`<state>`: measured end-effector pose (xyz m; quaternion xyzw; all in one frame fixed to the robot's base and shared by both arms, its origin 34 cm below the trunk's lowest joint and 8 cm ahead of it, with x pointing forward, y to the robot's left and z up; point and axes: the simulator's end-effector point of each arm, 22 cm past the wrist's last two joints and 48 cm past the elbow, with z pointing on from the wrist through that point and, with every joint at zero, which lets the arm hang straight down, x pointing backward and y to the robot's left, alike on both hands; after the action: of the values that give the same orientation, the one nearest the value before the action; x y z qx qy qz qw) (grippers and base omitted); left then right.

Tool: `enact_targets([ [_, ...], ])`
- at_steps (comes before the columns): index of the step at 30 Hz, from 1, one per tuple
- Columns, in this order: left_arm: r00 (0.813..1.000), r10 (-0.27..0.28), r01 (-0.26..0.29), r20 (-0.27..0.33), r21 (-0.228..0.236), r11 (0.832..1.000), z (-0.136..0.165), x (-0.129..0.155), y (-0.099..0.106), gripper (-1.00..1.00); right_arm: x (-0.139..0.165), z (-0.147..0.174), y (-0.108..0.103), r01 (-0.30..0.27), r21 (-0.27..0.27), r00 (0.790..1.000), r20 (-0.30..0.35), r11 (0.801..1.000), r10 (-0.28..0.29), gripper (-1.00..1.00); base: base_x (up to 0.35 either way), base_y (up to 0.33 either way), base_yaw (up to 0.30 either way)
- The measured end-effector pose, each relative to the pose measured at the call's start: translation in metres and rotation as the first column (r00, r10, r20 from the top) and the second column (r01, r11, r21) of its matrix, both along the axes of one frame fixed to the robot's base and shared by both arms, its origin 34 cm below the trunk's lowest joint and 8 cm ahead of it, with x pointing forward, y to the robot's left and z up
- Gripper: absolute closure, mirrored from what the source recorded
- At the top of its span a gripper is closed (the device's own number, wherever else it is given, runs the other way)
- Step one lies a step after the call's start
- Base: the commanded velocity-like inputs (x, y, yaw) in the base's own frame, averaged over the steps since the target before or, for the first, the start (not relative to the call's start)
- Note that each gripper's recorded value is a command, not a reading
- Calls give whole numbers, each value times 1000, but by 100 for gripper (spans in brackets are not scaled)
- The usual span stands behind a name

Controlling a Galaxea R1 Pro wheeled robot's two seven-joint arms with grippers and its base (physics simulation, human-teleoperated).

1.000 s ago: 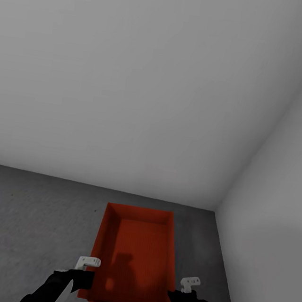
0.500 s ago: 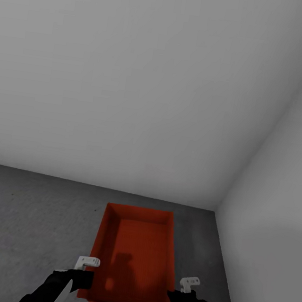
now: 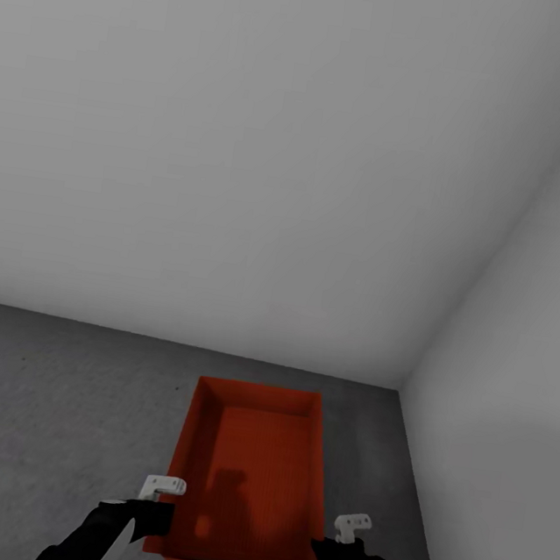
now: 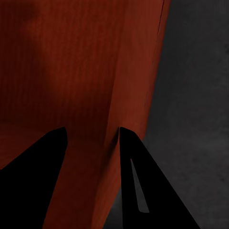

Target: Move the two storage containers from the living room to the garage. In the garage, place one container on the floor and stack the other container on top of it (either order is fine).

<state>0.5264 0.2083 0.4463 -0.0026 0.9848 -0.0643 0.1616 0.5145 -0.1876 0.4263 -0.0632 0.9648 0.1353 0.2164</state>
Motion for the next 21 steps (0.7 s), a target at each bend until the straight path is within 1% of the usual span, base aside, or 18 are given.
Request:
enact_targets([
  [21,1000,1,-1,0,-1,1000,-11,-1,0,100,-1,-11,0,-1,1,1000,0,1000,1,100,0,0,0],
])
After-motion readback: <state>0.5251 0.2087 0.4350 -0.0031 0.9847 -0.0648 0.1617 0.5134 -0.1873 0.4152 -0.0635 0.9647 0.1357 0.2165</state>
